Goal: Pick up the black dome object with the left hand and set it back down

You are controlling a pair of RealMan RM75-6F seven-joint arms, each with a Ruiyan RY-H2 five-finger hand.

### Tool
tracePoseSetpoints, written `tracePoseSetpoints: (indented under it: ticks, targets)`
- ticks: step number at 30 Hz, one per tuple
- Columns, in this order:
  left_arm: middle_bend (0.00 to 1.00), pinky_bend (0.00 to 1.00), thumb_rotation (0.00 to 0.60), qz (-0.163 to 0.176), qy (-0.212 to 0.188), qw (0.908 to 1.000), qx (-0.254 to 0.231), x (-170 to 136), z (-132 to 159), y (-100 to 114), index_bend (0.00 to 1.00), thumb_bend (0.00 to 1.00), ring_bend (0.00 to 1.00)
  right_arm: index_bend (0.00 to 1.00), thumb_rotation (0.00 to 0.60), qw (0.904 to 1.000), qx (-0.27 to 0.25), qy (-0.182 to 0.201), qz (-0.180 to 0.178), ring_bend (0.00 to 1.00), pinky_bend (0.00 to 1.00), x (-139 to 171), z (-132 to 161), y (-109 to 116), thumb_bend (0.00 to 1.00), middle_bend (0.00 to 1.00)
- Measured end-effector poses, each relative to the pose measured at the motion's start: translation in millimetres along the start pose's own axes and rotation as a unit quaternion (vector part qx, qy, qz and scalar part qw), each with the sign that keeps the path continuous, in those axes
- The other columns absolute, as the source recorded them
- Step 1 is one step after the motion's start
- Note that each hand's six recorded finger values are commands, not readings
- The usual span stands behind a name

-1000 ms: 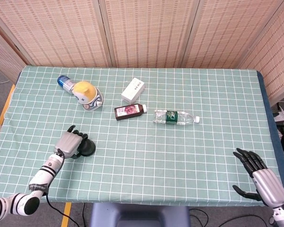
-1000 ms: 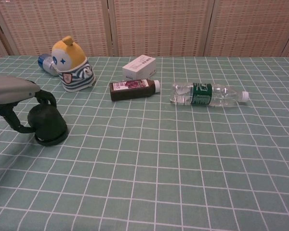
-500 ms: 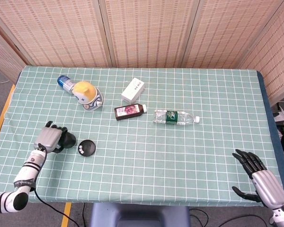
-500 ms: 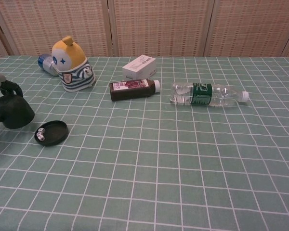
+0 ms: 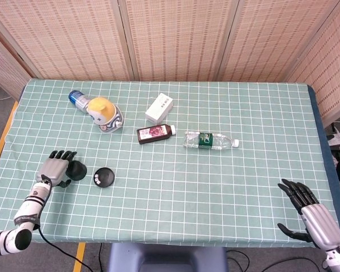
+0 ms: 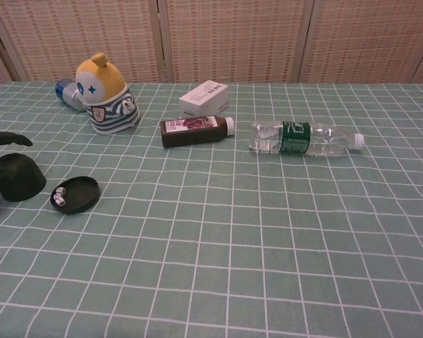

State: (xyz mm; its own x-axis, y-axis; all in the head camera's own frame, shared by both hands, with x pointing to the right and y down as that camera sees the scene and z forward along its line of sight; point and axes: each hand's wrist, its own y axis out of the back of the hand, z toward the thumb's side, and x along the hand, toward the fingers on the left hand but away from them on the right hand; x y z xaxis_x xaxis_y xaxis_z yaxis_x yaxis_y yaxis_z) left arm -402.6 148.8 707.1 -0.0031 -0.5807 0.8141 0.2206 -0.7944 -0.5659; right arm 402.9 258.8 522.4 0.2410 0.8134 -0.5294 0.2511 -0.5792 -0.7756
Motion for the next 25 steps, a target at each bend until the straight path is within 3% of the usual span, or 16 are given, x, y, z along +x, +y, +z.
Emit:
tracePoseSetpoints:
  ticks: [4, 8, 11, 13, 17, 19, 22, 25]
  targets:
    - [0.00, 0.05, 0.600, -0.006, -0.002, 0.9999, -0.015, -4, 1, -2, 0.00, 0.32, 0.00, 0.00, 0.600, 0.9999, 0.002, 0.002, 0.012, 0.00, 0.00, -1, 1, -6, 0.18, 0.00]
    - [0.00, 0.05, 0.600, 0.014, -0.009, 0.9993, -0.033, -11, 3, 5, 0.00, 0.35, 0.00, 0.00, 0.600, 0.9998, 0.007, 0.007, 0.018, 0.00, 0.00, -1, 3, -9, 0.18, 0.00]
    - [0.00, 0.02, 0.600, 0.057, -0.022, 0.9967, -0.053, -21, 4, 14, 0.00, 0.40, 0.00, 0.00, 0.600, 0.9999, 0.009, 0.009, 0.009, 0.00, 0.00, -1, 4, -7, 0.18, 0.00]
    - [0.00, 0.01, 0.600, 0.108, -0.036, 0.9910, -0.071, -35, 2, 22, 0.00, 0.40, 0.00, 0.00, 0.600, 0.9999, 0.012, 0.009, 0.002, 0.00, 0.00, -1, 4, -5, 0.18, 0.00]
    - [0.00, 0.01, 0.600, 0.215, -0.063, 0.9671, -0.121, -78, -10, 27, 0.00, 0.40, 0.00, 0.00, 0.600, 0.9996, 0.027, 0.006, 0.000, 0.00, 0.00, -3, 2, -8, 0.18, 0.00]
    - [0.00, 0.00, 0.600, 0.264, -0.077, 0.9489, -0.155, -109, -20, 20, 0.00, 0.40, 0.00, 0.00, 0.600, 0.9992, 0.039, 0.004, 0.000, 0.00, 0.00, -6, 2, -12, 0.18, 0.00]
    - [0.00, 0.00, 0.600, 0.308, -0.094, 0.9280, -0.188, -147, -31, 8, 0.00, 0.41, 0.00, 0.00, 0.600, 0.9981, 0.061, 0.005, -0.010, 0.00, 0.00, -9, 3, -16, 0.18, 0.00]
    - [0.00, 0.00, 0.600, 0.315, -0.100, 0.9242, -0.192, -172, -38, -10, 0.00, 0.41, 0.00, 0.00, 0.600, 0.9969, 0.075, 0.002, -0.023, 0.00, 0.00, -10, 5, -20, 0.18, 0.00]
